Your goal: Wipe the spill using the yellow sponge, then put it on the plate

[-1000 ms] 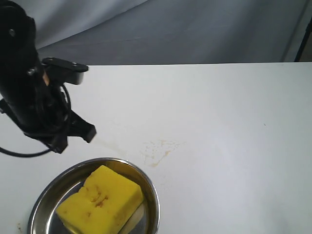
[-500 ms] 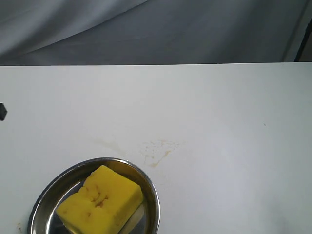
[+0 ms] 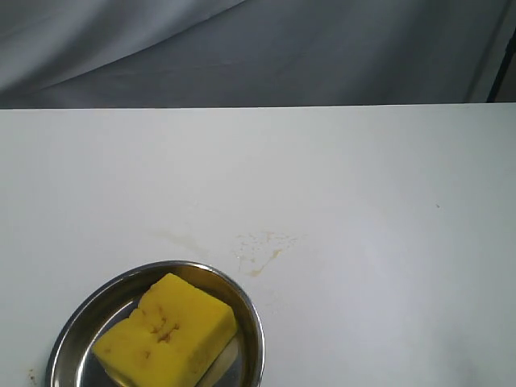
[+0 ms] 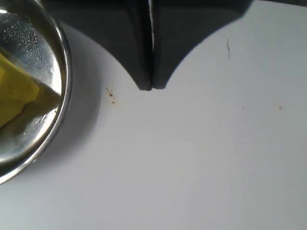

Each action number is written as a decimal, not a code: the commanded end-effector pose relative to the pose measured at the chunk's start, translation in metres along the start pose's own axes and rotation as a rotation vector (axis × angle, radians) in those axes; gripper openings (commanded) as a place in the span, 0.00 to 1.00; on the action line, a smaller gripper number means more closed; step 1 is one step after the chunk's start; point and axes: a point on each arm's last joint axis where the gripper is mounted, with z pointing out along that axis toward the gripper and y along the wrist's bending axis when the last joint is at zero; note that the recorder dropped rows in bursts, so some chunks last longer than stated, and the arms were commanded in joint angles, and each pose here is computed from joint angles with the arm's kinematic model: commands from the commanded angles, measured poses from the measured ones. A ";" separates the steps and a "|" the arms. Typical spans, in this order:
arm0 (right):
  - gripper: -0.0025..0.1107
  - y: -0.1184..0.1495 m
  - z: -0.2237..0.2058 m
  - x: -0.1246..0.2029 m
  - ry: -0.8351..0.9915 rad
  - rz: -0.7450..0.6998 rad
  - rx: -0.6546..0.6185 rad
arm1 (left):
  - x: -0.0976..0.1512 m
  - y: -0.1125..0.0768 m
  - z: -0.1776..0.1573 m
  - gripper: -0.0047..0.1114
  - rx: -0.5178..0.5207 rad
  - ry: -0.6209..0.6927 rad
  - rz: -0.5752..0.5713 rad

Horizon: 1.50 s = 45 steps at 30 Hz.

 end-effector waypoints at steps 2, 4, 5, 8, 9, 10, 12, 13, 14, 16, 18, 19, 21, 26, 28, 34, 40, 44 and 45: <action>0.02 -0.001 0.000 0.001 -0.002 0.003 0.008 | 0.039 0.003 -0.035 0.04 0.035 -0.298 0.016; 0.02 -0.001 0.000 0.001 -0.002 0.003 0.008 | 0.053 0.005 -0.047 0.04 0.042 -0.410 0.034; 0.02 -0.001 0.000 0.001 -0.002 0.003 0.008 | 0.062 0.005 -0.055 0.04 0.046 -0.485 0.044; 0.02 -0.001 0.000 0.001 -0.002 0.003 0.008 | 0.084 0.007 -0.075 0.04 0.057 -0.668 0.057; 0.02 -0.001 0.000 0.001 -0.002 0.003 0.008 | 0.090 0.008 -0.080 0.04 0.062 -0.726 0.055; 0.02 -0.001 0.000 0.001 -0.002 0.003 0.008 | 0.096 0.009 -0.085 0.04 0.067 -0.782 0.055; 0.02 -0.001 0.000 0.001 -0.002 0.003 0.008 | 0.120 0.011 -0.102 0.04 0.083 -0.990 0.056; 0.02 -0.001 0.000 0.001 -0.002 0.003 0.008 | 0.135 0.012 -0.112 0.04 0.093 -1.125 0.055; 0.02 -0.001 0.000 0.001 -0.002 0.003 0.008 | 0.140 0.013 -0.116 0.04 0.098 -1.182 0.055; 0.02 -0.001 0.000 0.001 -0.002 0.003 0.008 | 0.158 0.015 -0.125 0.04 0.100 -1.323 0.056; 0.02 -0.001 0.000 0.001 -0.002 0.003 0.008 | 0.158 0.015 -0.127 0.04 0.095 -1.336 0.057; 0.02 -0.001 0.000 0.001 -0.002 0.003 0.008 | 0.158 0.015 -0.125 0.04 0.097 -1.333 0.056; 0.02 -0.001 0.000 0.001 -0.002 0.003 0.008 | 0.151 0.015 -0.118 0.04 0.098 -1.365 0.057; 0.02 -0.001 0.000 0.001 -0.002 0.003 0.008 | 0.129 0.015 -0.063 0.04 0.051 -1.344 0.076; 0.02 -0.001 0.000 0.001 -0.002 0.003 0.008 | 0.125 0.015 -0.036 0.04 0.052 -1.266 0.074; 0.02 -0.001 0.000 0.001 -0.002 0.003 0.008 | 0.121 0.015 0.002 0.04 0.058 -1.253 0.072; 0.02 -0.001 0.000 0.001 -0.002 0.003 0.008 | 0.123 0.015 0.043 0.04 0.073 -1.206 0.058; 0.02 -0.001 0.000 0.001 -0.002 0.003 0.008 | 0.126 0.015 0.049 0.04 0.068 -1.125 0.056; 0.02 -0.001 0.000 0.001 -0.002 0.003 0.008 | 0.126 0.015 0.050 0.04 0.073 -1.123 0.051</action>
